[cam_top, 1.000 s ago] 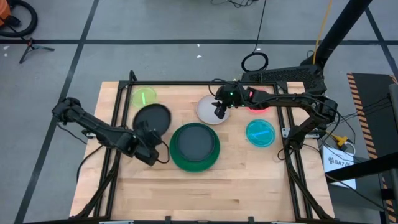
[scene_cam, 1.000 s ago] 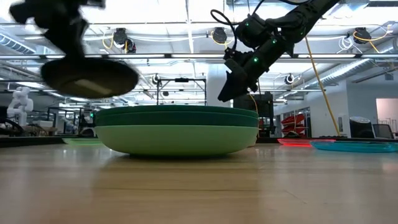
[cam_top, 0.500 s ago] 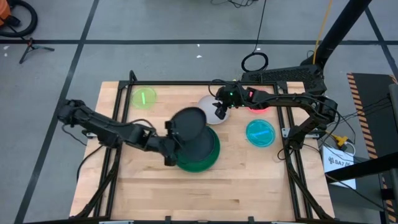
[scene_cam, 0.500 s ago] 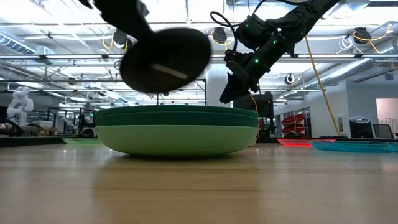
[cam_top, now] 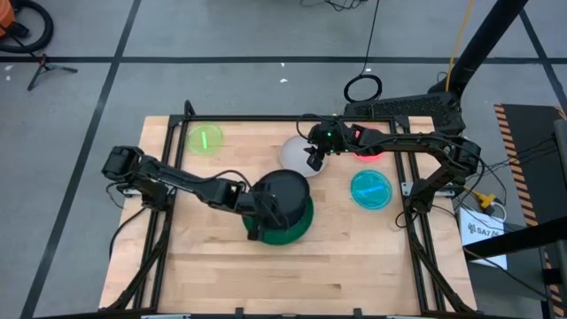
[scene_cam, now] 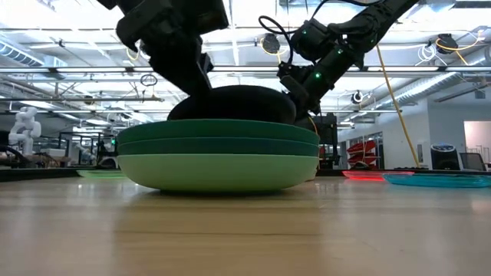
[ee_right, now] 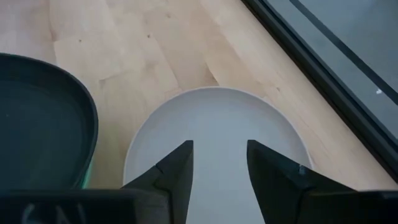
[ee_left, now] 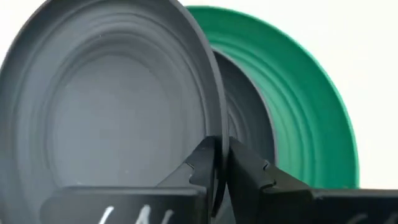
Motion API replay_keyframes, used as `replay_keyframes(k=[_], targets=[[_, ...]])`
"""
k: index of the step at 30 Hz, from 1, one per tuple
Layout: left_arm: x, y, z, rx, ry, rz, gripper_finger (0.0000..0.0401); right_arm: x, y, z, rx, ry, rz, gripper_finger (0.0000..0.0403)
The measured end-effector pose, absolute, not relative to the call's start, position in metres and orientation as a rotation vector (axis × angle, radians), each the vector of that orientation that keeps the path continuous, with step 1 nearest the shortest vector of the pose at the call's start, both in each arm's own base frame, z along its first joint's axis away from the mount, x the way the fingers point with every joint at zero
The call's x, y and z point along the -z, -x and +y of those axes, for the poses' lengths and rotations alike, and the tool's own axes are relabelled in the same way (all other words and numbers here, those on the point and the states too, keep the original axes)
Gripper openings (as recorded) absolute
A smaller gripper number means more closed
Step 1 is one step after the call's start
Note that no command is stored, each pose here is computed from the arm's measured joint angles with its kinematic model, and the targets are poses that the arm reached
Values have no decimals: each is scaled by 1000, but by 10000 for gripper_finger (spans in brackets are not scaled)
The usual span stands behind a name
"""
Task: Stack plastic plates
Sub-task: Stack the black plate on top of the other black plate
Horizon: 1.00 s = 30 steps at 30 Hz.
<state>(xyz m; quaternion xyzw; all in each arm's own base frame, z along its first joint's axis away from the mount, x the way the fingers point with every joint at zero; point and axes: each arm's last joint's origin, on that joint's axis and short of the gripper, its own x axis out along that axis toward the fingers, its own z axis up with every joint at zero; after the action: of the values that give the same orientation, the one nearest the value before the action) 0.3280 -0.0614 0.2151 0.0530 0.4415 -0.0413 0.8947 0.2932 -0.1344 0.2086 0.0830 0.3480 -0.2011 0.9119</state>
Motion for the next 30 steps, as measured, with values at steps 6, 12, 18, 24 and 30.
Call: replay_keyframes(k=[6, 12, 18, 24, 30], targets=[[-215, -327, -60, 80, -92, 928, 43, -209, -293, -134, 414, -171, 717, 141], [-213, -324, -62, 119, -45, 962, 45, -209, -293, -134, 414, -171, 716, 141], [-213, -323, -68, 155, -7, 970, 46, -209, -293, -134, 416, -174, 716, 141], [-212, -321, -69, 185, 67, 1006, 47, -209, -293, -134, 417, -179, 715, 141], [-211, -320, -69, 178, 103, 1023, 55, -209, -293, -134, 418, -182, 714, 141]])
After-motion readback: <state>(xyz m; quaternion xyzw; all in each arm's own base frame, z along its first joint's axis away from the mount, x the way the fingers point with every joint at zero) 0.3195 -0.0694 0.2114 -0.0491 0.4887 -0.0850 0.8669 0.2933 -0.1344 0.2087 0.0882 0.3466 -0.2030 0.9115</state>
